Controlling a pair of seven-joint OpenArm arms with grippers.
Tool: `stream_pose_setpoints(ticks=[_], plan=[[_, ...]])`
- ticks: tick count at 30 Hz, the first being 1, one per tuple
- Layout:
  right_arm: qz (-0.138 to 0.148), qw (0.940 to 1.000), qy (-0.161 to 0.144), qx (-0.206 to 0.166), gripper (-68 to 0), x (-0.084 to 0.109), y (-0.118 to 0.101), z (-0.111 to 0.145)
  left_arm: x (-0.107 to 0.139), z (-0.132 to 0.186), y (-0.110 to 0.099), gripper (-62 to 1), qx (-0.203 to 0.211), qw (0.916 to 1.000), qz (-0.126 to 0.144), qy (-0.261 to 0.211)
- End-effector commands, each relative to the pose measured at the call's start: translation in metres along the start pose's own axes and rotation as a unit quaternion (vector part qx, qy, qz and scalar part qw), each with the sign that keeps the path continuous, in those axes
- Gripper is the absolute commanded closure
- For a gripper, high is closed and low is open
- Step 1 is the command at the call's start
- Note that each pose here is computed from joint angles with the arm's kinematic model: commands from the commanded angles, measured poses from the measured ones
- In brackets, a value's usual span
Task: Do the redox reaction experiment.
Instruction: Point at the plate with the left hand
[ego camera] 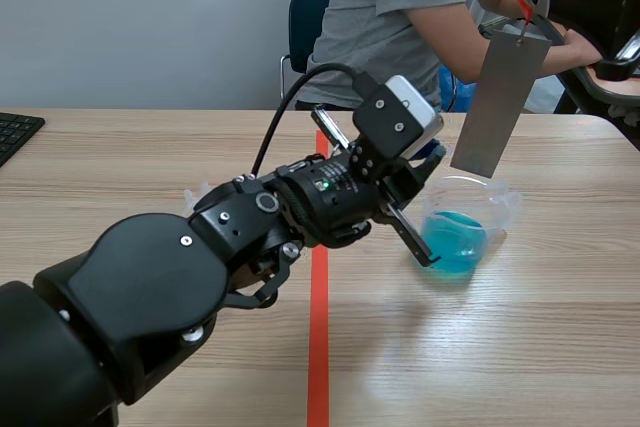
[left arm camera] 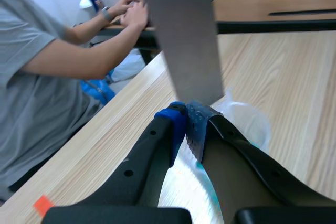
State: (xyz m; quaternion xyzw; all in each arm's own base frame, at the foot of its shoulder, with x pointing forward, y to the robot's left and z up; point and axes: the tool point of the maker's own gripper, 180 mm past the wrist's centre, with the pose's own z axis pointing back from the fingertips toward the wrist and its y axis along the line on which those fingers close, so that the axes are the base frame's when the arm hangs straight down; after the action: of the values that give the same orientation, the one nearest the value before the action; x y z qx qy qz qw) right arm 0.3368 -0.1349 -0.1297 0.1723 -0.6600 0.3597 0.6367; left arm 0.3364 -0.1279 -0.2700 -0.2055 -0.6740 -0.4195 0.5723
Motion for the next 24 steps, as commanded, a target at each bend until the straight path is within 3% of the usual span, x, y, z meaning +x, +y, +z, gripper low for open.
stream_pose_setpoints(ticks=[1, 16, 24], plan=[[0.012, 0.9997, -0.021, 0.001, -0.4, 0.015, -0.004, 0.000, 0.010, 0.004, 0.007, -1.8, 0.013, 0.9996, -0.001, -0.025], [0.012, 0.9997, -0.020, 0.001, -0.4, 0.015, -0.004, 0.000, 0.018, 0.079, 0.037, -1.8, 0.049, 0.9973, -0.048, -0.025], [0.012, 0.9997, -0.020, 0.001, -0.4, 0.015, -0.004, 0.000, 0.019, 0.133, 0.038, -1.8, 0.052, 0.9960, -0.073, 0.002]])
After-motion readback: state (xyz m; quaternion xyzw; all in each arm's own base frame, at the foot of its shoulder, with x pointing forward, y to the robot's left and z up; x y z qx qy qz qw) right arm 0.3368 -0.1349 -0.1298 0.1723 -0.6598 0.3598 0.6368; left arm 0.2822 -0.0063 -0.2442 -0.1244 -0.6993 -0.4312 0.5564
